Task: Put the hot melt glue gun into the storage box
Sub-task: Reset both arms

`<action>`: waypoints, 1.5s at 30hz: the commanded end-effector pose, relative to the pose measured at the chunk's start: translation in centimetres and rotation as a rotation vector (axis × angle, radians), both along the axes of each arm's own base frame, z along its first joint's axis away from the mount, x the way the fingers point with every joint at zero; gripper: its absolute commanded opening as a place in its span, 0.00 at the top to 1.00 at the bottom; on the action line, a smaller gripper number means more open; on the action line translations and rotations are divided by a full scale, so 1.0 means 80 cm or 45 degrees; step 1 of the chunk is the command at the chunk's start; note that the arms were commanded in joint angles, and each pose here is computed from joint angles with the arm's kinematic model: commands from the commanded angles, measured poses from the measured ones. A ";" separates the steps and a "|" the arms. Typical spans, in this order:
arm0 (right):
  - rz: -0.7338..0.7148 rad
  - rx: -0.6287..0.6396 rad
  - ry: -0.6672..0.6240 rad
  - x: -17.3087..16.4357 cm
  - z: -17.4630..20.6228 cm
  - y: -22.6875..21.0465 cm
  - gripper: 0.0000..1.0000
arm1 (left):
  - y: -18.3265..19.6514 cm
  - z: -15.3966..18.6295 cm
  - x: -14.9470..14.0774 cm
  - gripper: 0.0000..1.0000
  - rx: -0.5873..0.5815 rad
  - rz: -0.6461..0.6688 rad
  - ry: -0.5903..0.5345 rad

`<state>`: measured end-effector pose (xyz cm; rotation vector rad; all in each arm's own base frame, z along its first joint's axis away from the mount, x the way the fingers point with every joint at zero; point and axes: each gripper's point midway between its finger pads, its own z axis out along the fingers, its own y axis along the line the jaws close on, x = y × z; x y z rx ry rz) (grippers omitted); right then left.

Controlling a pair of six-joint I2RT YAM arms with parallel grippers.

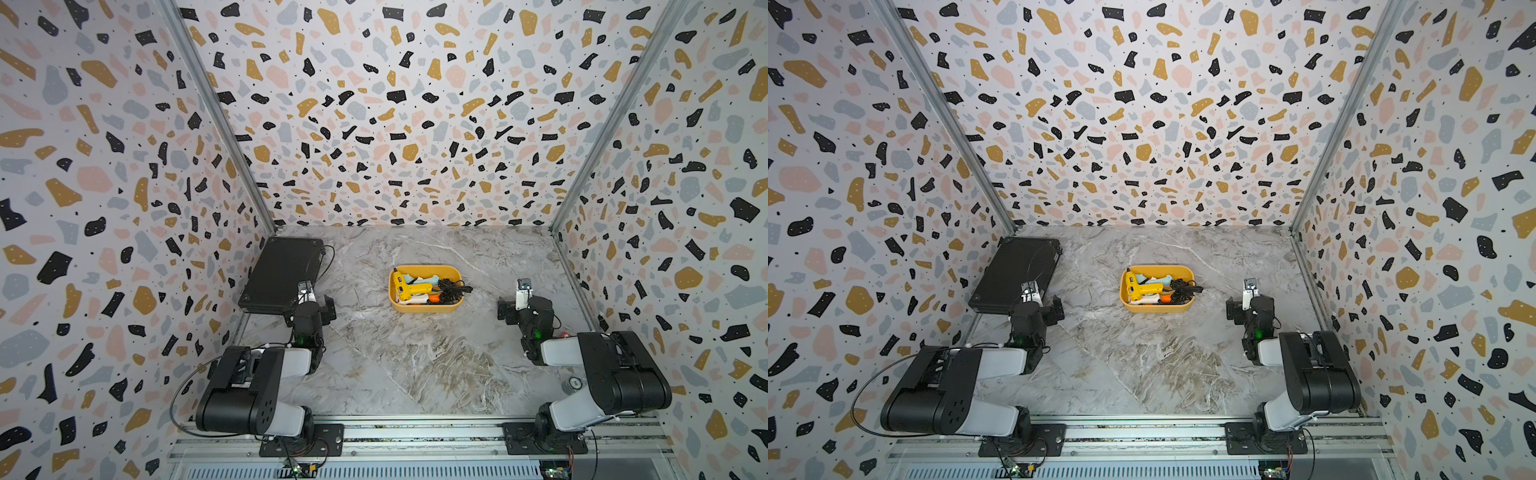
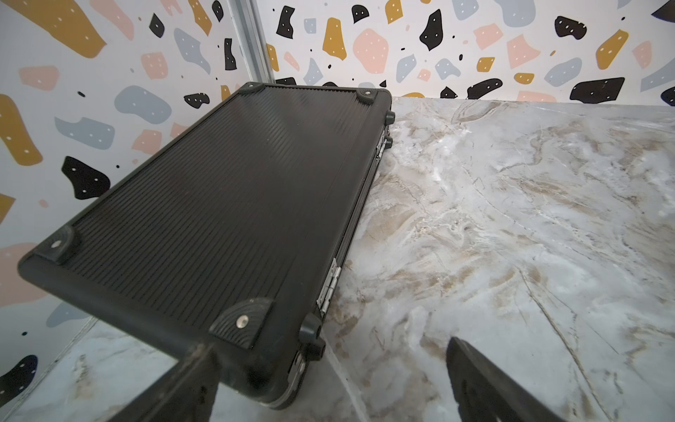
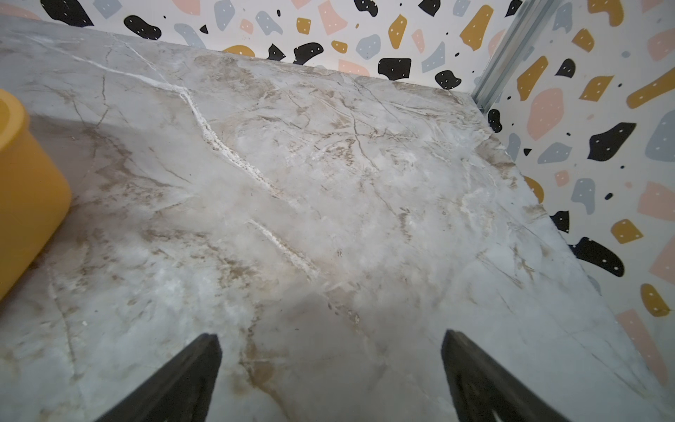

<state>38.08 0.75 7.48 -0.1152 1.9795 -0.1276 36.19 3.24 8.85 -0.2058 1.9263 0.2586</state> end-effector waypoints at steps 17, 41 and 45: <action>0.026 0.002 -0.030 0.003 0.010 0.002 0.01 | -0.002 0.019 0.009 0.00 0.006 -0.013 -0.066; 0.013 -0.001 -0.024 0.004 0.010 0.000 0.01 | -0.002 0.019 0.009 0.00 0.006 -0.012 -0.067; 0.013 0.000 -0.023 0.004 0.009 0.000 0.01 | -0.002 0.019 0.009 0.00 0.006 -0.012 -0.067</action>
